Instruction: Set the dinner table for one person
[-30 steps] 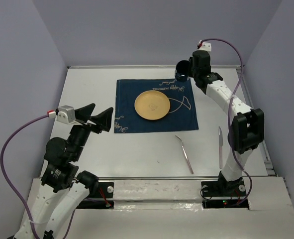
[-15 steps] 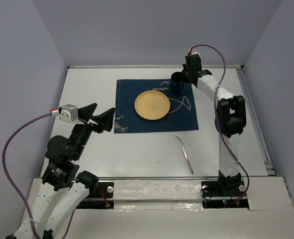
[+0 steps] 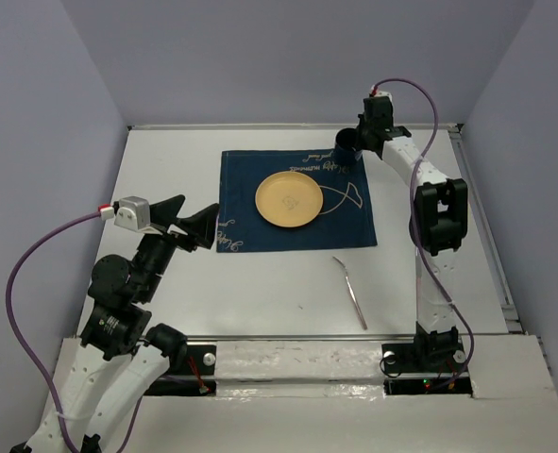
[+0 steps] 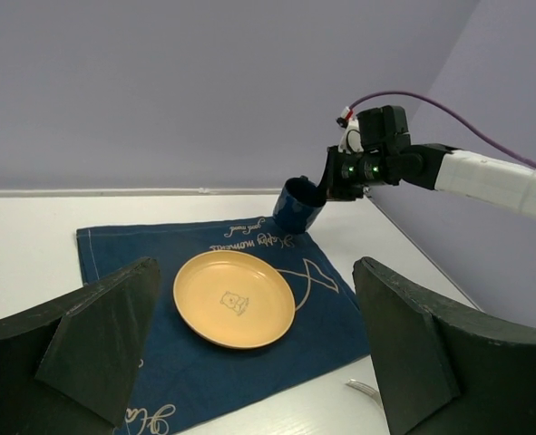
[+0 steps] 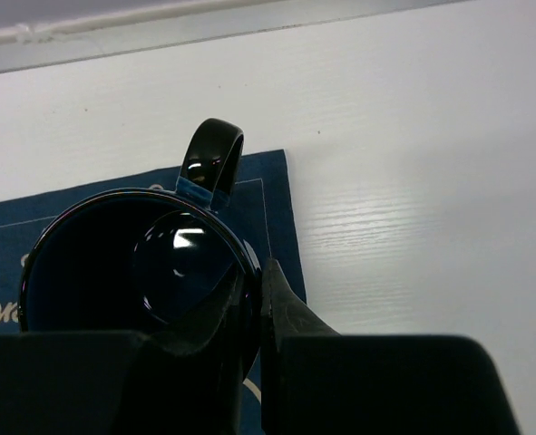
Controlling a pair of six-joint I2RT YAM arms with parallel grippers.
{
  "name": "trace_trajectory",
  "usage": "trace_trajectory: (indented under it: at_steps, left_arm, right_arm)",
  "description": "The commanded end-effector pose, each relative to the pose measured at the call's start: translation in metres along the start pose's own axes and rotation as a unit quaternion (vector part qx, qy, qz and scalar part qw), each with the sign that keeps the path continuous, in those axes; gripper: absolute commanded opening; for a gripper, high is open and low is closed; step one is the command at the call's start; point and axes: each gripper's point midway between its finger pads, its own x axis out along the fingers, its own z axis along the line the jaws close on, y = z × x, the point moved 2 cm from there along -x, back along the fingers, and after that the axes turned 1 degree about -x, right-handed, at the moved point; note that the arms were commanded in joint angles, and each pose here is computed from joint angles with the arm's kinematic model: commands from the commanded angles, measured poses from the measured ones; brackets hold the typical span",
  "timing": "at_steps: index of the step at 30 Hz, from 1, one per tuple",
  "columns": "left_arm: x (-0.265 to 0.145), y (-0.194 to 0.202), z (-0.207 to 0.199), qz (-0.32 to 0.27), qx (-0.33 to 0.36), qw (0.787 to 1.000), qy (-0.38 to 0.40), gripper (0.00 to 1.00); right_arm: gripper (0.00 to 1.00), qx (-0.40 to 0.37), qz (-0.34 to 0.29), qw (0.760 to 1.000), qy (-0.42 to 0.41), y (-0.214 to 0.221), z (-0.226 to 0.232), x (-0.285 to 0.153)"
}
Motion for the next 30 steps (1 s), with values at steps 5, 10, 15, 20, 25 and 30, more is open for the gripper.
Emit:
trace_trajectory:
  at_steps: [5,10,15,20,25,30]
  left_arm:
    - [0.004,-0.006,-0.002,-0.01,0.01,1.0,0.009,0.99]
    - [0.005,-0.005,0.0,-0.009,0.013,1.0,0.002,0.99]
    - [0.005,-0.006,0.001,-0.01,0.012,1.0,0.001,0.99]
    - [-0.002,-0.016,0.001,-0.027,0.015,1.0,-0.001,0.99]
    - [-0.008,-0.022,-0.003,-0.039,0.012,0.999,0.007,0.99]
    - [-0.012,-0.024,-0.011,-0.042,0.004,0.999,0.025,0.99]
  right_arm:
    - [0.0,0.007,-0.04,0.999,0.007,-0.022,-0.001,0.014]
    - [0.51,0.013,-0.041,0.999,0.016,-0.026,-0.003,0.012]
    - [0.73,0.025,-0.053,0.998,-0.011,-0.049,0.002,-0.023]
    - [0.74,0.086,-0.052,0.991,-0.086,-0.045,0.008,-0.117]
    - [0.56,0.073,0.001,0.982,-0.173,0.075,0.056,-0.197]
    - [0.49,0.038,0.143,0.978,-0.146,0.225,0.045,-0.256]
